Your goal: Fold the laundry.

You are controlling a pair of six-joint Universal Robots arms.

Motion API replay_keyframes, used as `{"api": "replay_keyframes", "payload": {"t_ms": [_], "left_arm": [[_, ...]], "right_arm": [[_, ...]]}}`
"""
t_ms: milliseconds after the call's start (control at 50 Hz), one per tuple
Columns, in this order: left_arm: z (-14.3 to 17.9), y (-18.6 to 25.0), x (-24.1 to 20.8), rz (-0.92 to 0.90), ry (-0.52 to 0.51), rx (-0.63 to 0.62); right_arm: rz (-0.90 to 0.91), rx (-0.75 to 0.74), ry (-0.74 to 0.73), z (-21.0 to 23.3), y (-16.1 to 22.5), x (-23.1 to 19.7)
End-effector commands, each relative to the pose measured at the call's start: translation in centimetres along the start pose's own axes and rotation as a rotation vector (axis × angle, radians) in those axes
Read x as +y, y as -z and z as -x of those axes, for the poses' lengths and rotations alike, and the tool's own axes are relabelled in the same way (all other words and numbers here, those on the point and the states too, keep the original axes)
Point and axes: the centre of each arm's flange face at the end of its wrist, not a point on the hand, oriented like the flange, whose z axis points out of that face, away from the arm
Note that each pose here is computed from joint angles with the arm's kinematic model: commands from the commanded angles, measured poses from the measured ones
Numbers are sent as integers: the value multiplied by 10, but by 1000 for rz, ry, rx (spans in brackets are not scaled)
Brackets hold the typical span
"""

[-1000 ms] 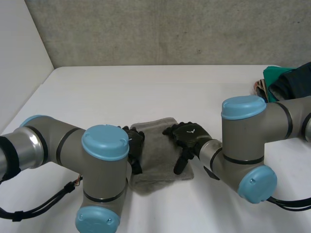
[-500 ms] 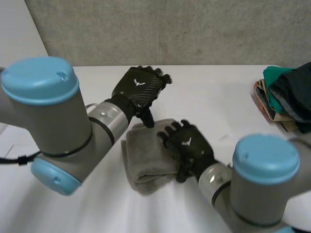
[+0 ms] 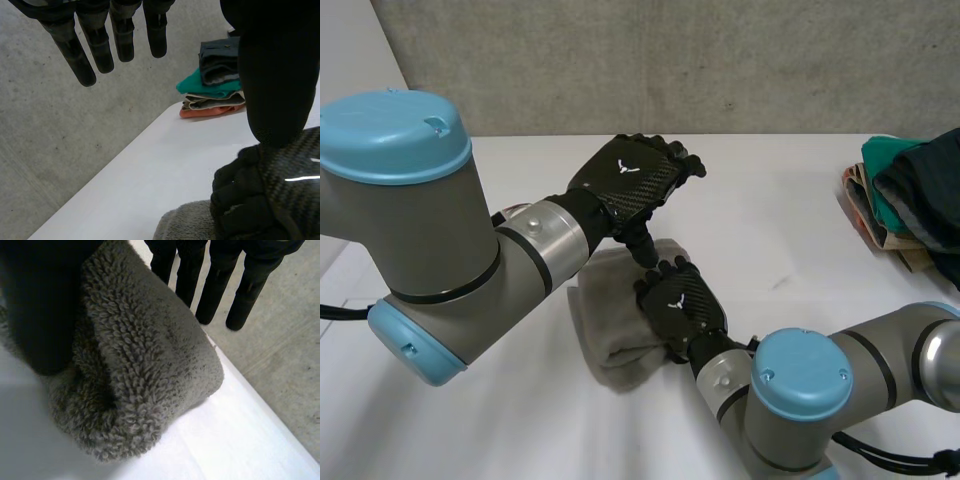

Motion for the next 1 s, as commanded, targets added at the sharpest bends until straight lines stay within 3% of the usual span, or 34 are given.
{"api": "replay_keyframes", "payload": {"t_ms": [20,180,280,460,640,680,760,880,1000], "left_arm": [[0,0,1,2,0,1],[1,0,0,1,0,-3],[9,1,-5,-14,-6,-26],[25,10,-37,-103,-28,-75],[26,13,-42,-118,-19,-79],[25,13,-40,-113,-16,-77],[24,13,-39,-108,-13,-74],[20,12,-33,-92,-3,-65],[17,12,-23,-64,22,-54]], "right_arm": [[-52,19,-3,-3,-11,-4],[-85,34,-3,-7,-24,-10],[-172,98,-10,-29,-40,-36],[-354,458,24,-185,-65,-84],[-514,714,7,-333,-47,-88],[-520,777,1,-380,-35,-69],[-489,805,-22,-420,-28,-23],[-380,768,-41,-447,-23,60],[-240,686,-93,-444,-12,146]]}}
